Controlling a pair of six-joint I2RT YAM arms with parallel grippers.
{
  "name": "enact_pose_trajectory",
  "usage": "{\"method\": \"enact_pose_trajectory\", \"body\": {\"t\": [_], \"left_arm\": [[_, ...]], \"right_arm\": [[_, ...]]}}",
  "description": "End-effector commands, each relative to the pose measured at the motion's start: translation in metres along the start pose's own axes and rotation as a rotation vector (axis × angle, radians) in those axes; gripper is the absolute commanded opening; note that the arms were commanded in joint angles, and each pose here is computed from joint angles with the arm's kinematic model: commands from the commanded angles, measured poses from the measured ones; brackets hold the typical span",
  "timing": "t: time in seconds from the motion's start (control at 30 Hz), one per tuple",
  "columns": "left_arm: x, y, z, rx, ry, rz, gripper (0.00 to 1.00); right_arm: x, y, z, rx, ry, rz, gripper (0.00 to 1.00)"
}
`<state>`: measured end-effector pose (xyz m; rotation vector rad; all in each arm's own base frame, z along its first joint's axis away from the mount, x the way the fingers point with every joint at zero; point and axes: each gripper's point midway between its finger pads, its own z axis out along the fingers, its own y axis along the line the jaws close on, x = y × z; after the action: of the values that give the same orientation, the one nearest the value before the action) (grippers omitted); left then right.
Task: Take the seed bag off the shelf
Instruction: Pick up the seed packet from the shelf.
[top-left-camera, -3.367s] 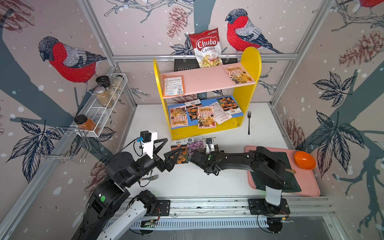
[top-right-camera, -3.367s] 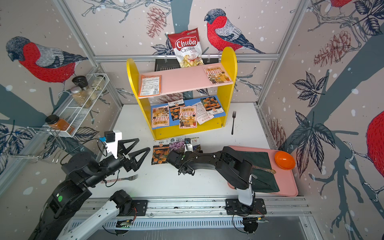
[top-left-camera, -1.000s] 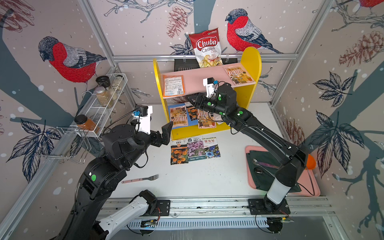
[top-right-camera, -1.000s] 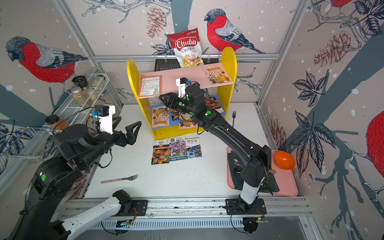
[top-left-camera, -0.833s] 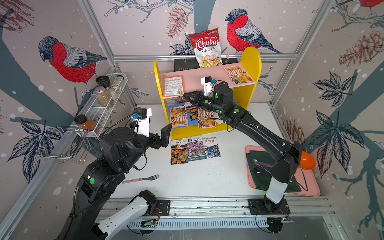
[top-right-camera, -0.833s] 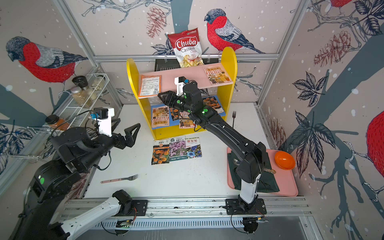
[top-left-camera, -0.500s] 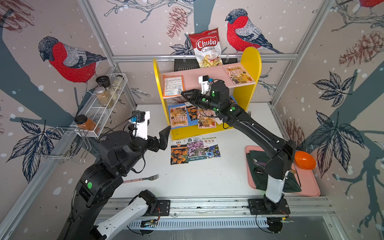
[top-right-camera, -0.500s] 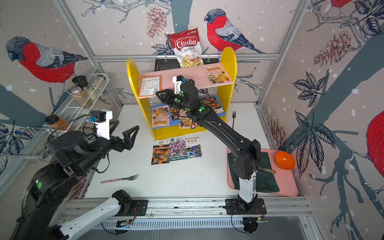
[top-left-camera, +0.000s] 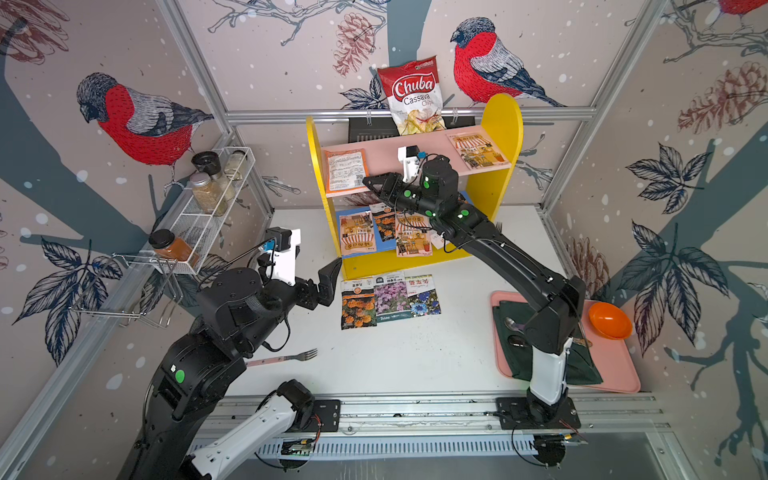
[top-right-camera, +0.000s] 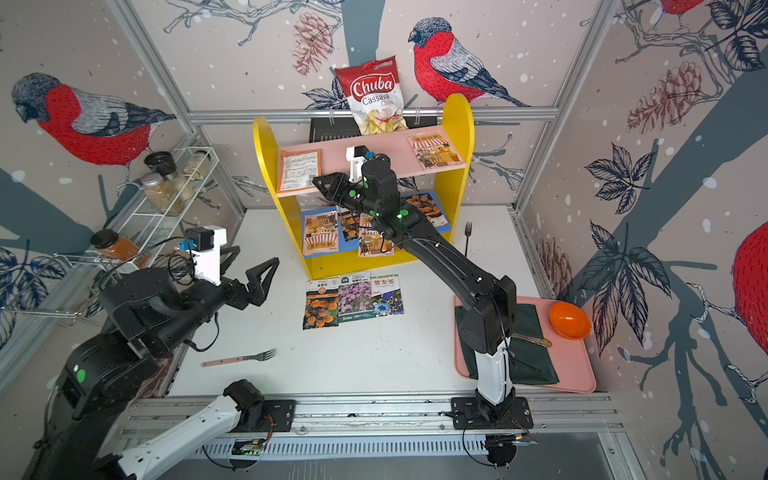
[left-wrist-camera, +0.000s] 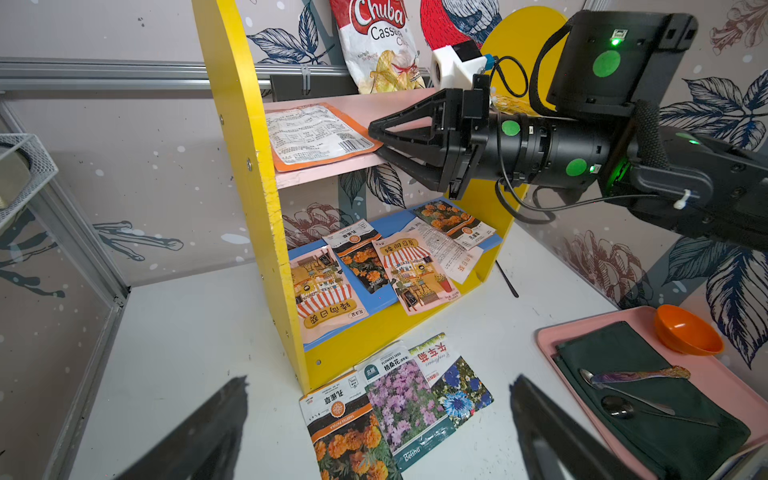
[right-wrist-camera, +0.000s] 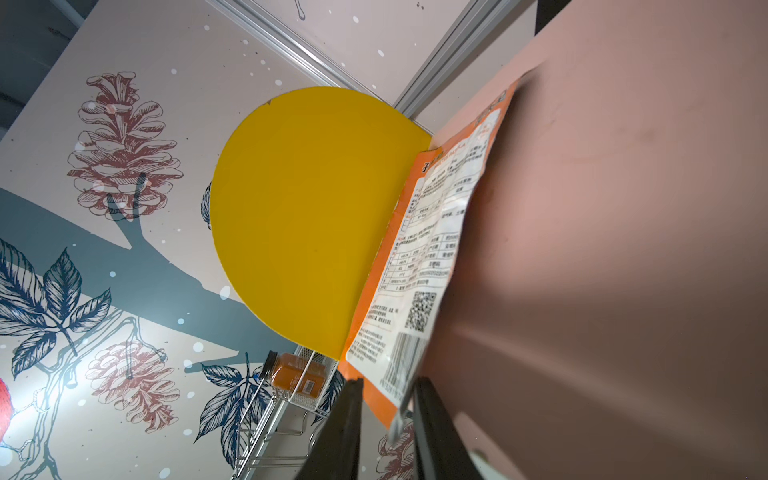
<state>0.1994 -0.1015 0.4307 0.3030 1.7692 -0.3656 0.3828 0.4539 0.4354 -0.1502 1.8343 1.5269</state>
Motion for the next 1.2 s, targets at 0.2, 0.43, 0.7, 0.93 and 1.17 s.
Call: {"method": "enact_pose_trajectory", "body": {"t": [0.2,0.43,0.7,0.93,1.17], "left_arm": [[-0.003,-0.003,0.001,0.016,-0.026,-0.014,0.98],[-0.005,-0.006,-0.004,0.043,-0.059,-0.046,0.98],[-0.016,-0.025,-0.001,0.171,-0.145,-0.220,0.98],[-0.010,-0.031,0.020,0.221,-0.179,-0.468,0.95],[-0.018,-0.032,0.037,0.240,-0.237,-0.566,0.91]], "right_arm": [[-0.005,-0.008,0.001,0.024,-0.015,0.019,0.07],[-0.009,-0.007,-0.009,0.027,-0.029,0.010,0.00],[-0.008,-0.010,-0.042,0.042,-0.064,-0.009,0.00],[-0.008,-0.020,-0.071,0.049,-0.081,-0.005,0.00],[-0.011,-0.018,-0.087,0.034,-0.084,-0.011,0.00]]}}
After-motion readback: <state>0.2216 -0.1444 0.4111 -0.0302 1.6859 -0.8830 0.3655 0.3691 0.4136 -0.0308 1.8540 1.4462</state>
